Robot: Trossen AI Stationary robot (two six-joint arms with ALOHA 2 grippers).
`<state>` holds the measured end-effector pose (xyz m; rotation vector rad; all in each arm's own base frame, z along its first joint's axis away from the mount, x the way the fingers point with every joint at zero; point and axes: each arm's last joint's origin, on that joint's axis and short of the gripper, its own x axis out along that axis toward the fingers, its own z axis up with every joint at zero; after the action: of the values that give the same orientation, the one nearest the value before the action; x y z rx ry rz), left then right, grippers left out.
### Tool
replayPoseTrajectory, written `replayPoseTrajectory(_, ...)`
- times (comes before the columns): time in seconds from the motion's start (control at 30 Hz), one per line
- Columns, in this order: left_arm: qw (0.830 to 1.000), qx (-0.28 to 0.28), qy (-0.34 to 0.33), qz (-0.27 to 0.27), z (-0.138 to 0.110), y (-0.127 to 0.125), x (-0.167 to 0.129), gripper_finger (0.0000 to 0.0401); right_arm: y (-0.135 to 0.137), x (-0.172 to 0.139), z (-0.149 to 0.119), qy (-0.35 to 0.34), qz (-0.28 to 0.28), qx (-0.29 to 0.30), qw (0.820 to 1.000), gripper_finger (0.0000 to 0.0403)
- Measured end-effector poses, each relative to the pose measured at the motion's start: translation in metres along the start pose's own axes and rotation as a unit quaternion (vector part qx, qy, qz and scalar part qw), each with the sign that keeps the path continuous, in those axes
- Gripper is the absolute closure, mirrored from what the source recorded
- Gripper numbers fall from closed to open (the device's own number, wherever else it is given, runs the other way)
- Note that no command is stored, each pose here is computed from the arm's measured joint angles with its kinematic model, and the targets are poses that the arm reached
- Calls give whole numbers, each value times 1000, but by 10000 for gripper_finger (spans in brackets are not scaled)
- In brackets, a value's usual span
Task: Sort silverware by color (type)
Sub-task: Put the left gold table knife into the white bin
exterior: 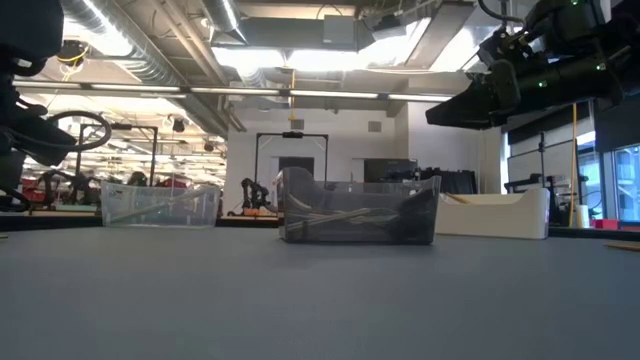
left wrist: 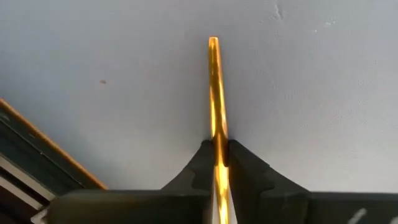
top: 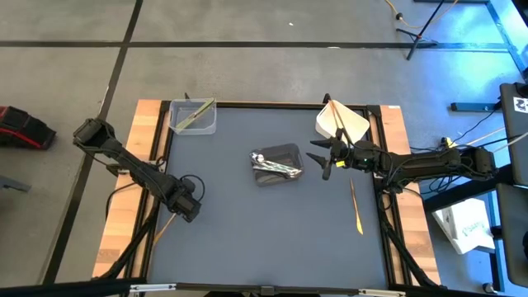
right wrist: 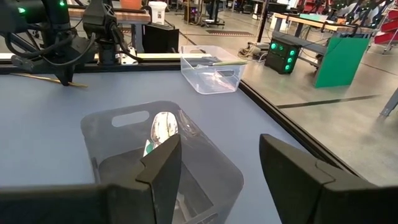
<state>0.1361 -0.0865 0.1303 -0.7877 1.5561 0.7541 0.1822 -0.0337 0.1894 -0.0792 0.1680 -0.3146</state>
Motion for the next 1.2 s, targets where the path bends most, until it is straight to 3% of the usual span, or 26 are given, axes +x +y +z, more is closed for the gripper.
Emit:
replayPoseTrajectory(0.13, 1000, 1, -1, 1, 0, 0, -1, 387, 0, 0, 0, 0, 0, 0, 1000, 201)
replayPoseTrajectory(0.33, 1000, 23, -17, -2, 0, -8, -9, 369, 0, 0, 0, 0, 0, 0, 1000, 201)
replayPoseTrajectory(0.63, 995, 74, -52, -42, 0, -25, -30, 371, 0, 0, 0, -1, 0, 25, 1000, 199)
replayPoseTrajectory(0.73, 991, 94, -74, -55, 1, -32, -40, 369, 0, 0, 0, -2, 2, 32, 999, 181)
replayPoseTrajectory(0.97, 971, 156, -160, -84, 3, -48, -66, 372, 1, 0, 3, -14, 26, 40, 999, 103)
replayPoseTrajectory(1.2, 937, 209, -261, -103, 6, -62, -92, 367, 5, -1, 5, -27, 85, 40, 995, 82)
